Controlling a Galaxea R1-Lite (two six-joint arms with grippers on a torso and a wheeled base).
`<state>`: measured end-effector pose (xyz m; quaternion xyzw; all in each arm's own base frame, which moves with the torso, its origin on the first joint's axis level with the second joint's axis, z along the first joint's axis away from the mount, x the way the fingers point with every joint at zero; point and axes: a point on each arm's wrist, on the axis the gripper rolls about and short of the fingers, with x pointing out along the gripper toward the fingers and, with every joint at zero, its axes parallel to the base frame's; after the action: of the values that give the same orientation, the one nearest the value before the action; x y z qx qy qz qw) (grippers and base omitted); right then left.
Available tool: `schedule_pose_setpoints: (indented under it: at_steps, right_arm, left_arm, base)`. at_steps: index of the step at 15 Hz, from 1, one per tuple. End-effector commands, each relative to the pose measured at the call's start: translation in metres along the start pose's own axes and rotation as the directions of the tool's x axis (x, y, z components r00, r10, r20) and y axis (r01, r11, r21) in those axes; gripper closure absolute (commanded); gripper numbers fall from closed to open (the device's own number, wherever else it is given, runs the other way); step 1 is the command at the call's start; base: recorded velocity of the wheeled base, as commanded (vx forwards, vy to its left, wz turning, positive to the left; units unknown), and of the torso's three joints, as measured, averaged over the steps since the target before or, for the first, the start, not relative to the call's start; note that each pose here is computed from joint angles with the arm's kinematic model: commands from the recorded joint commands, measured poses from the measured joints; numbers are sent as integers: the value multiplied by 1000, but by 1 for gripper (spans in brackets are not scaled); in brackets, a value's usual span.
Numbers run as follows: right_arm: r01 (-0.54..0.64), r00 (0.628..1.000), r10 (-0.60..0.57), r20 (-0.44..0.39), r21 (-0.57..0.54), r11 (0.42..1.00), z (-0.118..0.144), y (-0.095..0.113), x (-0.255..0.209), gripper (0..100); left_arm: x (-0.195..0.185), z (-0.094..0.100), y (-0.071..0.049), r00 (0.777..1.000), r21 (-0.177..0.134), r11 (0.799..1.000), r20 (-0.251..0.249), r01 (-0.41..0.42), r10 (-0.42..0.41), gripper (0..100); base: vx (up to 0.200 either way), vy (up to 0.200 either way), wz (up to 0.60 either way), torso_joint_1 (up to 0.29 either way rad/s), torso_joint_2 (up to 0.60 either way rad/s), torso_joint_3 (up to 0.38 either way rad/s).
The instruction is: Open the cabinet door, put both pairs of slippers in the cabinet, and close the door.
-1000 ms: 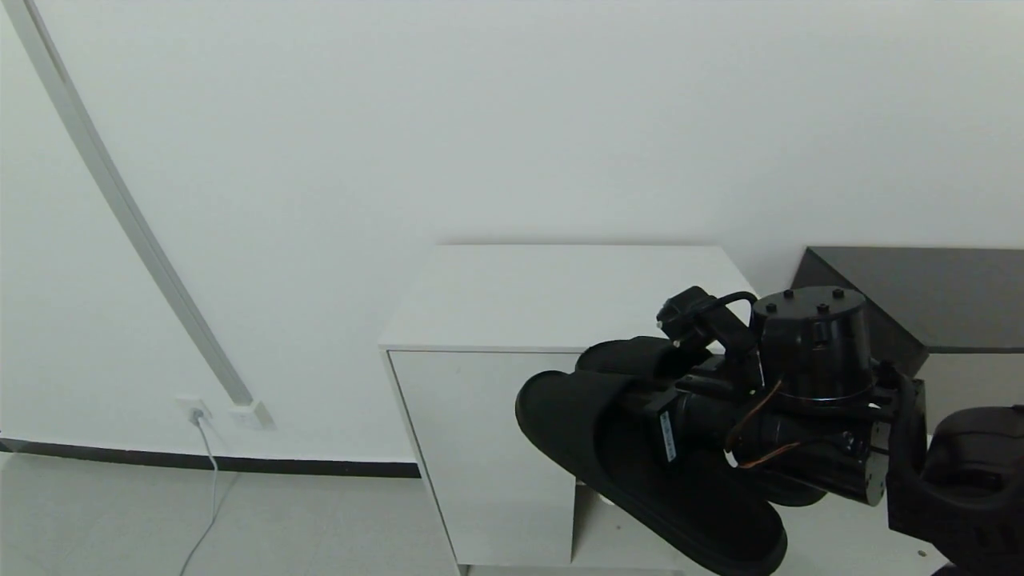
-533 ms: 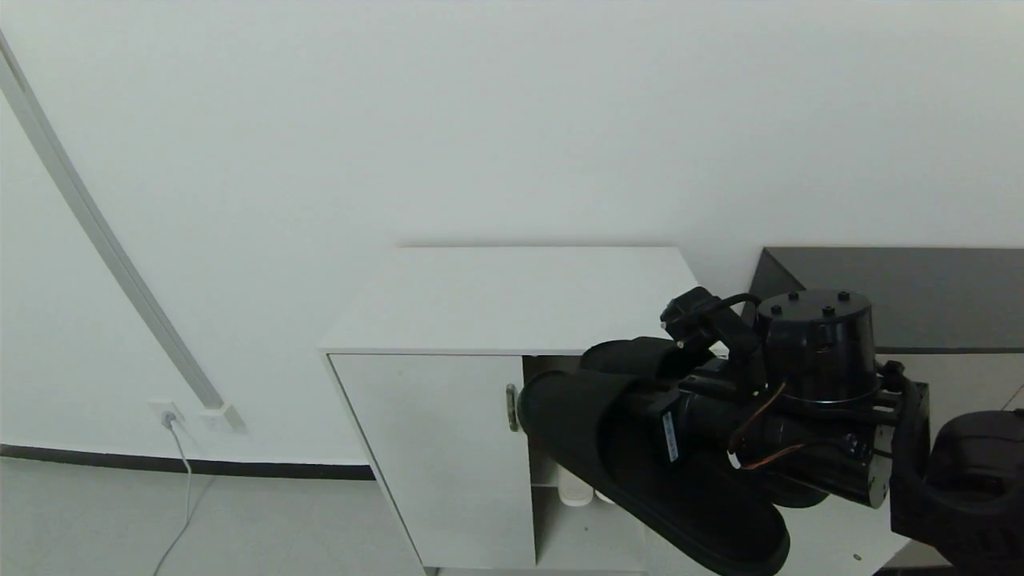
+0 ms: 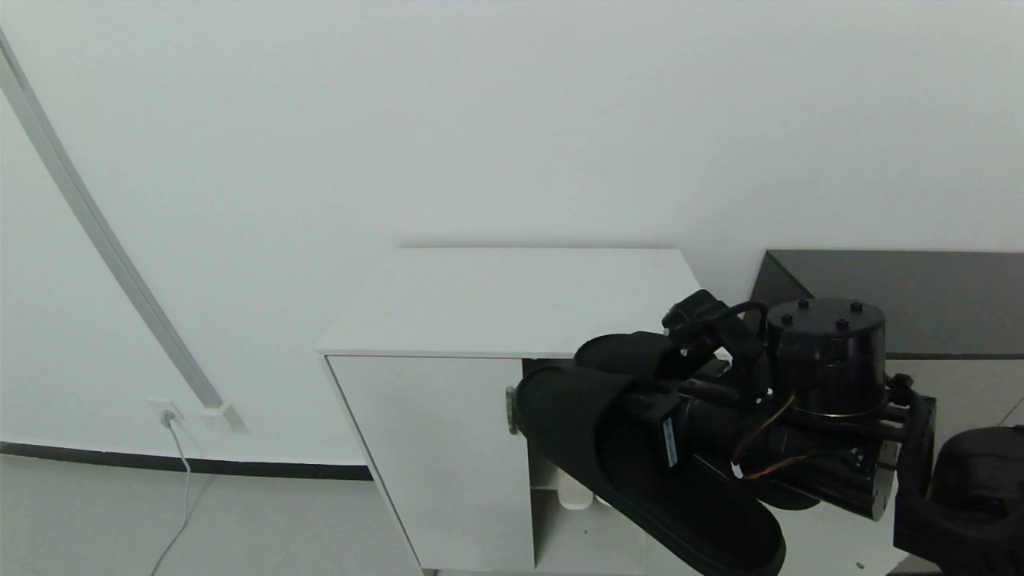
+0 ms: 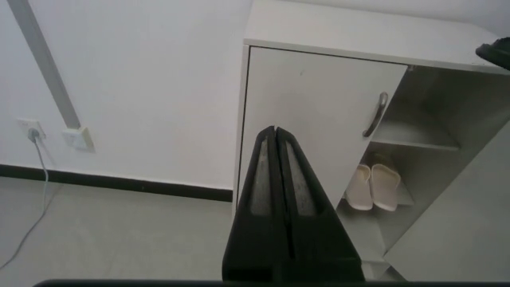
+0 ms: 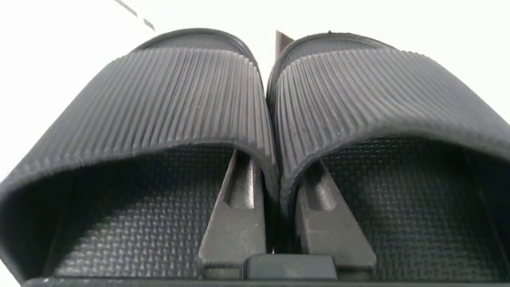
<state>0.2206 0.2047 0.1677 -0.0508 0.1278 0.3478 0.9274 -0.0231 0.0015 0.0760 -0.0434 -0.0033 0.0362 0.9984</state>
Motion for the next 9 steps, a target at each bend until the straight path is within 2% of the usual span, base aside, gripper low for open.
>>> schedule_pose_setpoints:
  at_steps: [1,9]
  right_arm:
    - [-2,1000,1,-25,-25,1000,-8,0,-1,100]
    - [-9,1000,9,-20,-32,999,-11,2,-1,100]
  left_arm:
    - [0,0,0,1000,-1,1000,0,-1,1,100]
    - [0,0,0,1000,-2,1000,-2,-1,1,100]
  base:
    - [0,0,0,0,0,0]
    - [0,0,0,0,0,0]
